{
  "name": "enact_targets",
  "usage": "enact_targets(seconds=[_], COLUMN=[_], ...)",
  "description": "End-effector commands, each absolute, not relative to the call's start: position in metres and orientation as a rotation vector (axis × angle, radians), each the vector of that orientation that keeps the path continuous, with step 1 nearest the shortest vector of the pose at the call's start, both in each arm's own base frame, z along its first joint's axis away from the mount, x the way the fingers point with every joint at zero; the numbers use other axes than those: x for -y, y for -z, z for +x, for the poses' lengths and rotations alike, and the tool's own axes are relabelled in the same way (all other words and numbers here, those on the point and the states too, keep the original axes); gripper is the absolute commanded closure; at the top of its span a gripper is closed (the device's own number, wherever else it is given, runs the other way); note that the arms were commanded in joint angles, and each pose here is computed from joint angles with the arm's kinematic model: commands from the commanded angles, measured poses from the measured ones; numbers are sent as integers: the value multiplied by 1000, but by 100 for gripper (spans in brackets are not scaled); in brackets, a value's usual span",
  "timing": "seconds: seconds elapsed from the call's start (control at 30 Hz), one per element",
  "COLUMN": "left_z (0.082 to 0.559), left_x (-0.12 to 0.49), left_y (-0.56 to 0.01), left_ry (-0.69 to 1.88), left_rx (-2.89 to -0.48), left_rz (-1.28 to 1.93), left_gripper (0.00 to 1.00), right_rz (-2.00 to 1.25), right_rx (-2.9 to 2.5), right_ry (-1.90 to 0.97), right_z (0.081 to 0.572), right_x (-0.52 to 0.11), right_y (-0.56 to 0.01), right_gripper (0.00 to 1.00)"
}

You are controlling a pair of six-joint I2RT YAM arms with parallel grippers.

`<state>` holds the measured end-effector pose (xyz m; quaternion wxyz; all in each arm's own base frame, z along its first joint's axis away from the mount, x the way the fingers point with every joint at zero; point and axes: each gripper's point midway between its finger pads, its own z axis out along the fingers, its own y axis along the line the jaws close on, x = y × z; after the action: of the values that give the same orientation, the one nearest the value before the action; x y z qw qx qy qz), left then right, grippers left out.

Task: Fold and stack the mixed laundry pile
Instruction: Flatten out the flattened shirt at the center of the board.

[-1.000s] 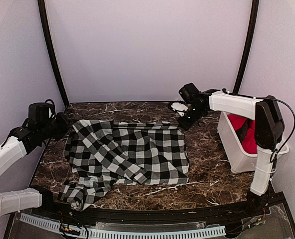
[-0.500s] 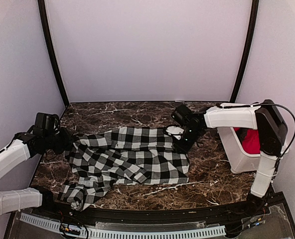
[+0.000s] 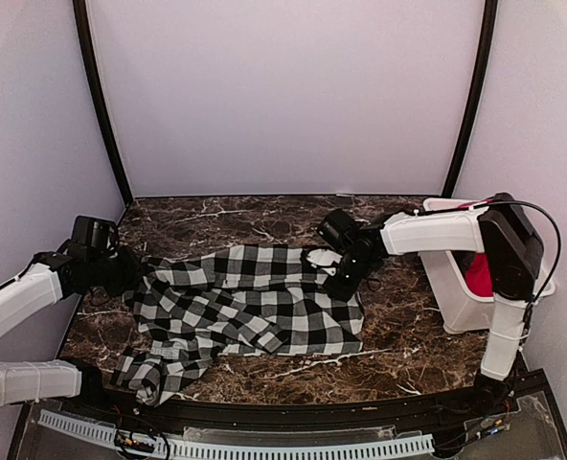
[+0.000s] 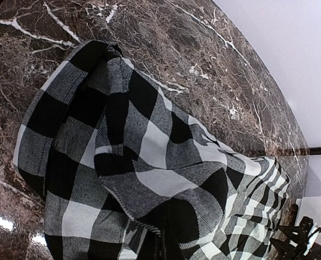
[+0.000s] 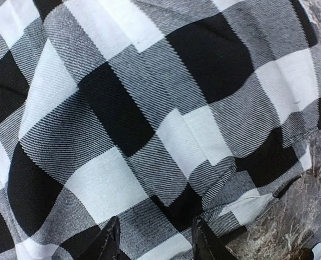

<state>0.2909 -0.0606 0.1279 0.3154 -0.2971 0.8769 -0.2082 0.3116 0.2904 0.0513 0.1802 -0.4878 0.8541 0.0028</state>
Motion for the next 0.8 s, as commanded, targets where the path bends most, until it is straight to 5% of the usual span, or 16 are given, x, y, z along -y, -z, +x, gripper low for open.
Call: enact_targets(seconds=[0.0, 0.3, 0.57, 0.77], left_z=[301, 304, 309, 316], left_x=[61, 60, 56, 57], left_y=[-142, -142, -149, -172], left_ry=[574, 584, 590, 612], left_rx=[-2272, -2267, -2243, -2198], left_rz=[-755, -757, -757, -709], left_gripper=[100, 100, 100, 100], right_rz=[-1390, -1315, -1309, -1222], right_rx=[-2363, -2324, -2264, -2188], right_ry=[49, 245, 313, 312], right_z=[323, 350, 361, 371], right_x=[-302, -293, -293, -294], right_y=[-46, -36, -53, -103], right_gripper=[58, 67, 100, 100])
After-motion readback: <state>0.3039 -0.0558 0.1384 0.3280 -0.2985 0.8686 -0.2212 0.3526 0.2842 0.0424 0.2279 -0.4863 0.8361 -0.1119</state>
